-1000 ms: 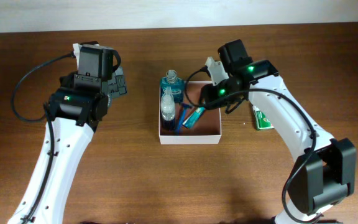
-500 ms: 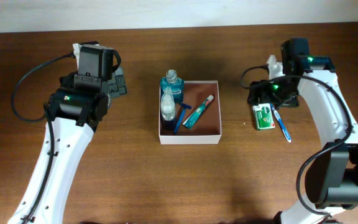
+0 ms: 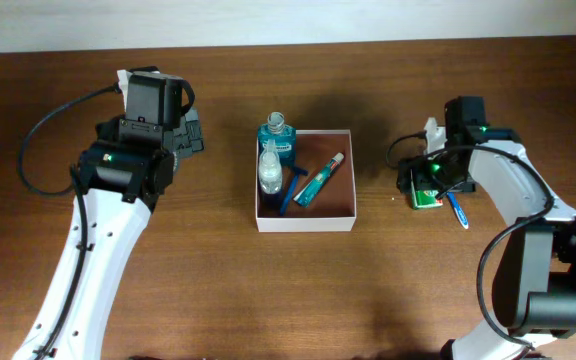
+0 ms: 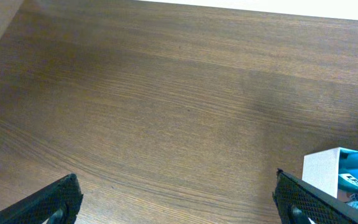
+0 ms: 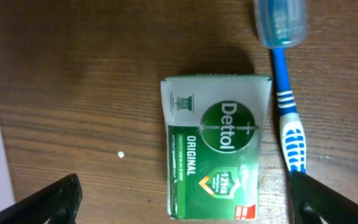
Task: Pack container
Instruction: 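Return right gripper to the Dettol soap bar and grasp it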
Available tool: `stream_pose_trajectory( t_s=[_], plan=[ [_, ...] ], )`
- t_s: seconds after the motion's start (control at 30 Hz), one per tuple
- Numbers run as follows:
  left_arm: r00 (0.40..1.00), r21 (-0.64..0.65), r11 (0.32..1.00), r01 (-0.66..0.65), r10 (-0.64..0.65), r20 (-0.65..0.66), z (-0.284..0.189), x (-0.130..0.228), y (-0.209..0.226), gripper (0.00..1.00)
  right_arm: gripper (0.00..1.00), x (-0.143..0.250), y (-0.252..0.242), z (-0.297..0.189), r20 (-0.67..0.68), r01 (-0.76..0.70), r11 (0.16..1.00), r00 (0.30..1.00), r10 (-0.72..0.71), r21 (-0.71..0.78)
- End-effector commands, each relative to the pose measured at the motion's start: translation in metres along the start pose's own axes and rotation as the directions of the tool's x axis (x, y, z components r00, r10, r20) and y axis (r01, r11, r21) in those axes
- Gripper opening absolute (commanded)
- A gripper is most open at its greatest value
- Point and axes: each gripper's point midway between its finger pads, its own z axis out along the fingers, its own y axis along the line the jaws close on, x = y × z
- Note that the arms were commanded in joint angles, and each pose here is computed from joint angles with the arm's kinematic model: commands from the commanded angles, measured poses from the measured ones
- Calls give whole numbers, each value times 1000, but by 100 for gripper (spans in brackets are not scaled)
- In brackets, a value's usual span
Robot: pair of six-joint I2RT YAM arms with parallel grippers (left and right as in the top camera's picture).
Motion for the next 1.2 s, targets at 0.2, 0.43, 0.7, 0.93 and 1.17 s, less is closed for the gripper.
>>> stream_pose_trajectory(
  t_s=[0.2, 0.43, 0.7, 0.93, 1.17],
  plan=[
    [1000, -14, 1000, 0, 0, 9, 0, -4, 3, 99, 100, -2, -8, 5, 33, 55, 998, 998, -57, 43],
    [1000, -14, 1000, -1, 1, 8, 0, -4, 2, 99, 100, -1, -10, 15, 57, 57, 997, 997, -60, 46],
    [1000, -14, 1000, 0, 1, 9, 0, -4, 3, 99, 88, 4, -8, 20, 50, 45, 998, 998, -47, 33],
    [1000, -14, 1000, 0, 1, 9, 0, -4, 3, 99, 87, 10, -9, 35, 22, 43, 999, 999, -43, 29],
    [1000, -14, 1000, 0, 1, 9, 0, -4, 3, 99, 82, 11, -9, 38, 17, 42, 999, 999, -43, 29]
  ],
)
